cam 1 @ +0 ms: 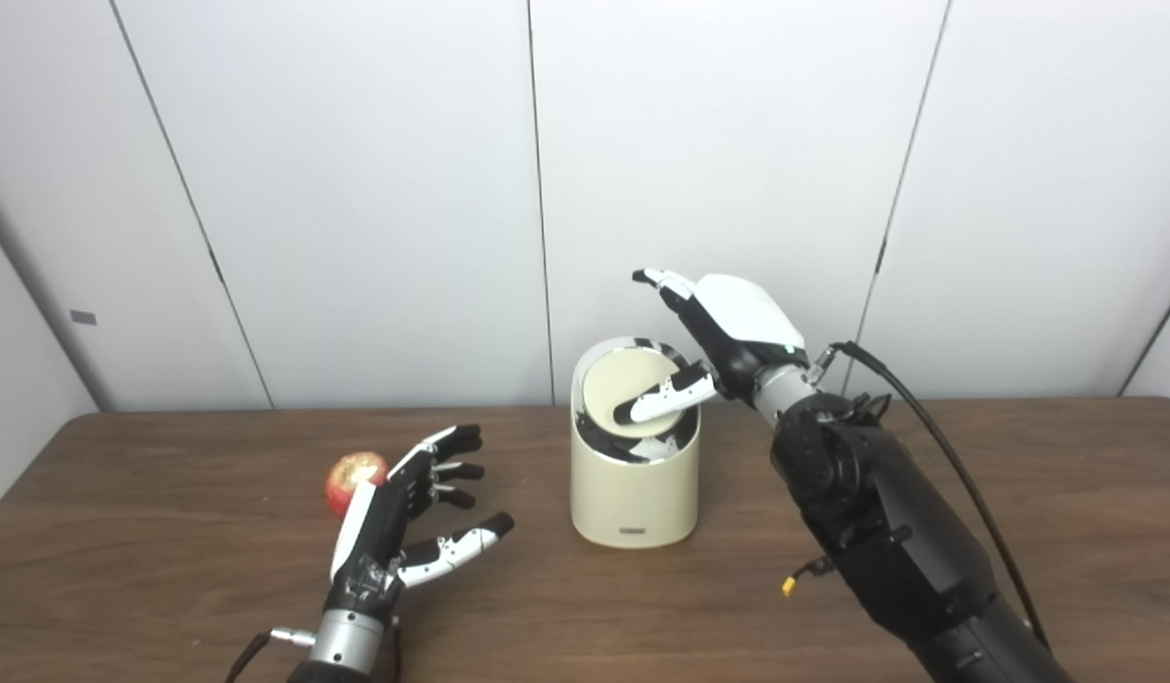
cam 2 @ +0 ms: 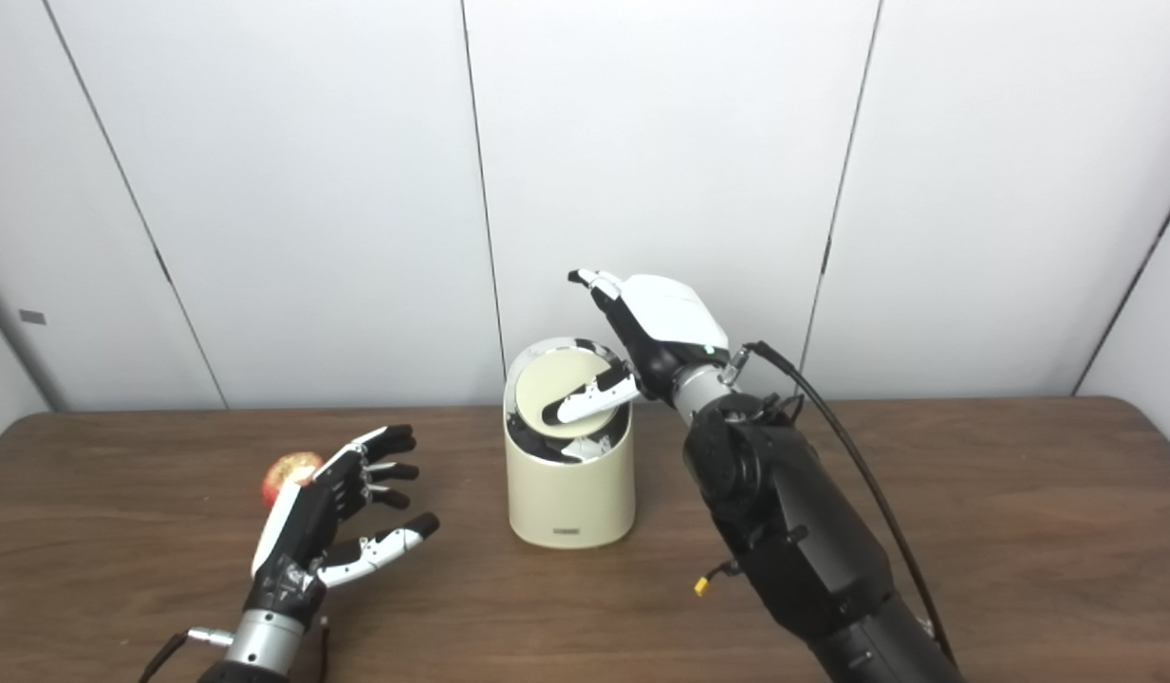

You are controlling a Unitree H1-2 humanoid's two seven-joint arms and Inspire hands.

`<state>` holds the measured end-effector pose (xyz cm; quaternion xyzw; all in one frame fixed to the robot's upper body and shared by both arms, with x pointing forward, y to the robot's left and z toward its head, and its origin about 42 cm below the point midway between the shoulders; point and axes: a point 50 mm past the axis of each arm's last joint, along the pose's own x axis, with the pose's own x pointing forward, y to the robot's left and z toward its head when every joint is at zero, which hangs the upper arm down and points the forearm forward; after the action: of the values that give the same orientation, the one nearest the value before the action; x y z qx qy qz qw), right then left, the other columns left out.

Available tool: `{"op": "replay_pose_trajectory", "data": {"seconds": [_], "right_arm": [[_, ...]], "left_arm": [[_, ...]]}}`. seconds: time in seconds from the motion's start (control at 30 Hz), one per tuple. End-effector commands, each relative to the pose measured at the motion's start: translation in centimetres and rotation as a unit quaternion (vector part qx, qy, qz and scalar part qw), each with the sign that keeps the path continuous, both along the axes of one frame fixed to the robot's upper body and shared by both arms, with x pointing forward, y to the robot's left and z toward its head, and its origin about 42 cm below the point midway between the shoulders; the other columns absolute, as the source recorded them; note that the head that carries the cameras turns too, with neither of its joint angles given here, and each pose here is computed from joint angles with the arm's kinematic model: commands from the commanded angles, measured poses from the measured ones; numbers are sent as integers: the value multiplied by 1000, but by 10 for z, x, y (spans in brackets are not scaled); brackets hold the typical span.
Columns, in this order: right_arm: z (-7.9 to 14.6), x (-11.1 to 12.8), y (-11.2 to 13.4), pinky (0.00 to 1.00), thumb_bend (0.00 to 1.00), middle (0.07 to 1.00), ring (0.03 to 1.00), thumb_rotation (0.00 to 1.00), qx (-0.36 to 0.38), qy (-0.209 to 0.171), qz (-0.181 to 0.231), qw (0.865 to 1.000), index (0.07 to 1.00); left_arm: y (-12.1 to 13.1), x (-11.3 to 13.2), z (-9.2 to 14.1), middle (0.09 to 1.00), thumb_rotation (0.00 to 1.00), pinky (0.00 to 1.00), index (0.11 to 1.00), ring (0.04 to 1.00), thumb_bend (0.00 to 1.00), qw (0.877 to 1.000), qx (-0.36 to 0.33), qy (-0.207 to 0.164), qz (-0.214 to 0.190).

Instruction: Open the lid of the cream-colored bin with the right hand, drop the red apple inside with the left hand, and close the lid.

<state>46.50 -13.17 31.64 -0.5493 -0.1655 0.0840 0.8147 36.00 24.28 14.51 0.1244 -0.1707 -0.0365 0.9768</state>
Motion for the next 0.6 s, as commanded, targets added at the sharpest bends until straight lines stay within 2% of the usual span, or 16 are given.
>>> {"op": "replay_pose_trajectory", "data": {"seconds": [0.0, 0.27, 0.4, 0.57], "right_arm": [[29, -1, 3, 757, 999, 958, 899, 384, -4, -45, 12, 999, 941], [19, -1, 1, 728, 995, 954, 875, 352, -11, -42, 18, 999, 941], [17, 0, -1, 760, 982, 963, 894, 347, -12, -36, 14, 999, 946], [14, 2, -4, 751, 978, 961, 882, 358, -15, -32, 5, 999, 944]], "left_arm": [[-2, 8, 23, 817, 129, 582, 824, 718, 685, 999, -5, -42, -1], [-2, 7, 25, 814, 134, 581, 823, 712, 675, 999, -6, -45, 1], [-2, 7, 26, 811, 137, 575, 823, 709, 674, 999, -6, -49, 0], [0, 6, 26, 806, 152, 580, 823, 706, 678, 999, -1, -48, 2]]}}
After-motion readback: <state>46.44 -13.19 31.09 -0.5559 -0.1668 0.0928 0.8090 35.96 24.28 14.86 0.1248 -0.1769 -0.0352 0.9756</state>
